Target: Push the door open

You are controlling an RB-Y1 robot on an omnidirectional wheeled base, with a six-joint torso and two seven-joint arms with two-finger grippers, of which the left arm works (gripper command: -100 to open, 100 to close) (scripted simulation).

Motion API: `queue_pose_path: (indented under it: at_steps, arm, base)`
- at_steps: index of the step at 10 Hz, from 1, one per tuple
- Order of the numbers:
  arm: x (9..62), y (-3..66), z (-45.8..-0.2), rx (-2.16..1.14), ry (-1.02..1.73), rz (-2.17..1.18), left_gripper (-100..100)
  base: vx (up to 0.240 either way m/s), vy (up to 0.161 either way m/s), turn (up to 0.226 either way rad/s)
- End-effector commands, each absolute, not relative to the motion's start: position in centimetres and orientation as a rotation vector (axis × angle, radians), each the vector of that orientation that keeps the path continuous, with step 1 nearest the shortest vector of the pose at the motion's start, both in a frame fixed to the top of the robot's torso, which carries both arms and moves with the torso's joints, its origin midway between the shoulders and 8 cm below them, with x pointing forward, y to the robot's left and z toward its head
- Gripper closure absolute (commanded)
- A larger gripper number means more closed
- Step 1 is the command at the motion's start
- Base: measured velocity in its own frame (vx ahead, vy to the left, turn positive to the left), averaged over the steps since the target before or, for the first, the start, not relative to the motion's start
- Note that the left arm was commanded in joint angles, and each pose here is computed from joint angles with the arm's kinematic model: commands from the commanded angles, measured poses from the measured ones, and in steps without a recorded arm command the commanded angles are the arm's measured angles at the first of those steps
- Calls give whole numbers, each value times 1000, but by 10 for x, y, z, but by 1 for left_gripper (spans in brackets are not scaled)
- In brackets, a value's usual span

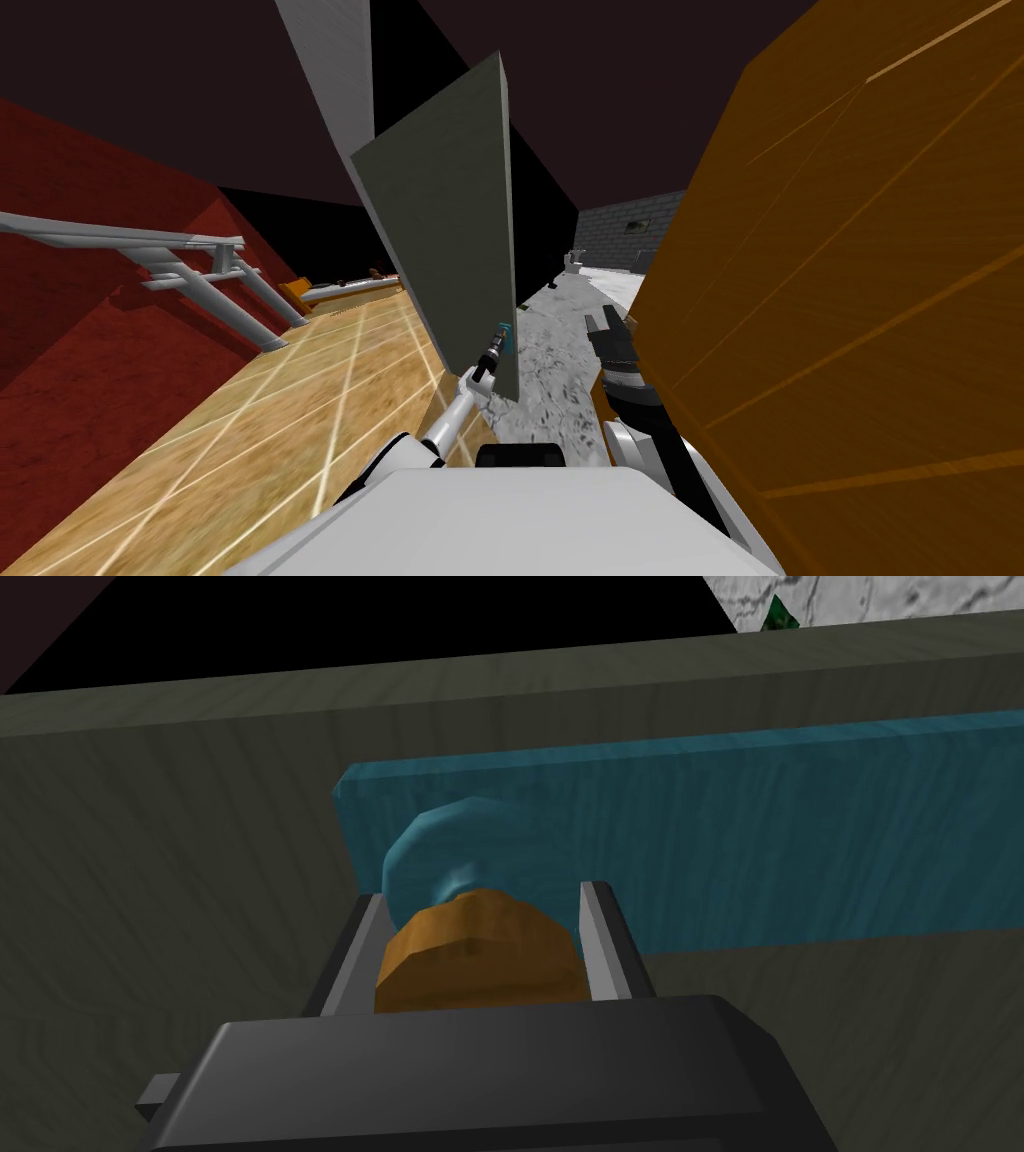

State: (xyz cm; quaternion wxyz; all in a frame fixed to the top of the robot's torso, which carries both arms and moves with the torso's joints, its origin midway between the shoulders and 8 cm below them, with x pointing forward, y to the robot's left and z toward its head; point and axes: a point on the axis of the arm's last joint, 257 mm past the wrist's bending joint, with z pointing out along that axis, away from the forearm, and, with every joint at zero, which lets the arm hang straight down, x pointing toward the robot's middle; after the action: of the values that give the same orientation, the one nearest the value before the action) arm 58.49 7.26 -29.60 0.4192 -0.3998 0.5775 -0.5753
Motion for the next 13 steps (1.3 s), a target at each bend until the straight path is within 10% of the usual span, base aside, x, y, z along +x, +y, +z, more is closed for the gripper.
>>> queue_pose_path:
  at_steps: [1,11,12,13]
  arm:
    - [584,73,-298,-1005,1452,-1439,100]
    - [591,108,-299,-1008,1426,-1360,100]
    - [589,103,-302,-1016,1442,-1369,-100]
    - [589,103,-302,-1016,1442,-1369,-100]
  base:
    - [-30,13,-13]
    - [116,-38,72]
    - [-30,-39,80]
    - [-200,-19,-15]
